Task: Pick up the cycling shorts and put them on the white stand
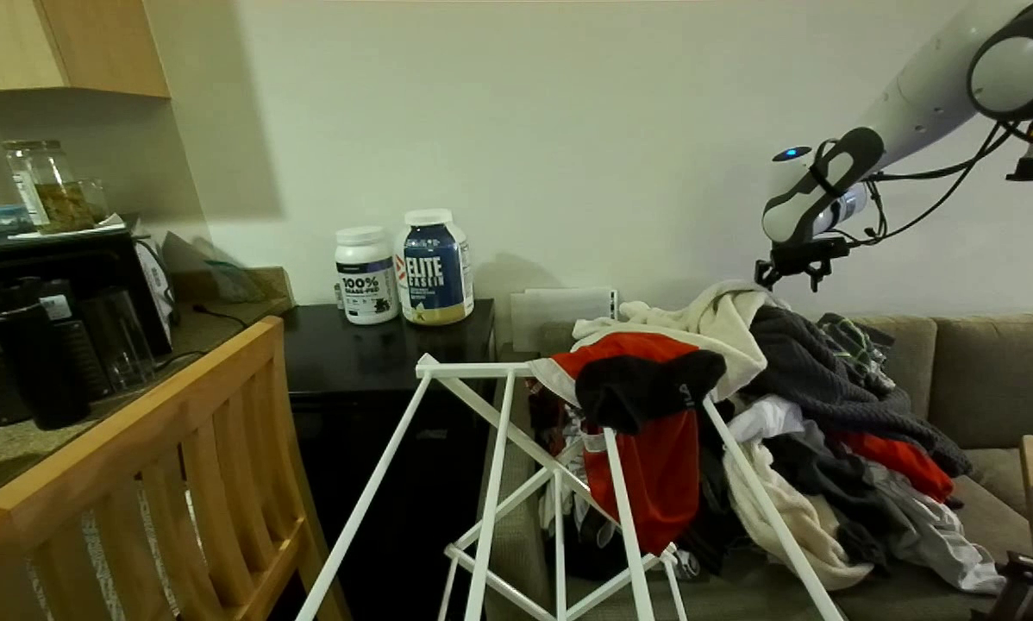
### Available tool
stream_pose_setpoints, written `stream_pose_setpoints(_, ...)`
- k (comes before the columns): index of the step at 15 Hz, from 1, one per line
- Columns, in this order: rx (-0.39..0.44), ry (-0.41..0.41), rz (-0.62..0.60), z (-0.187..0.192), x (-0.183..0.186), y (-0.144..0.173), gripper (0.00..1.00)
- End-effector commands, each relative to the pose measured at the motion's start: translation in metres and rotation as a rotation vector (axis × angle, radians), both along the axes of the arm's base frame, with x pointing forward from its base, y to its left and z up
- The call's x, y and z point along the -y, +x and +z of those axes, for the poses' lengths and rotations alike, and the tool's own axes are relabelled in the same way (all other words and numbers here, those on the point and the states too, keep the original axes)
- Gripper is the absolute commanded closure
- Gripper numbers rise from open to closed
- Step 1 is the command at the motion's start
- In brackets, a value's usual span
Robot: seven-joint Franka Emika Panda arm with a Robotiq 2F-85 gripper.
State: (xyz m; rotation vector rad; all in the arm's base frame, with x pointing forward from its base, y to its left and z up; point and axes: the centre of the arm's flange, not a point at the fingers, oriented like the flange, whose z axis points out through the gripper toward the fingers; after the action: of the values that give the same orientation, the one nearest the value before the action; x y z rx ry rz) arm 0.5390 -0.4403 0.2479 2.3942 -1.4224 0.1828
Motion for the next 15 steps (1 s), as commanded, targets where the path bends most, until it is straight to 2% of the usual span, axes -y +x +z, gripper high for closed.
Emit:
stream_pose_setpoints(1,-0.011,0.007,0.020,-0.009,-0.002,-0.012,0.00)
stream_pose_setpoints(7,-0.032,-0.024,-0.014,-0.011,0.017,-0.023,0.00)
stream_pose_setpoints(15,-0.034,0.028,-0.012,-0.029,0.013,-0.028,0.00)
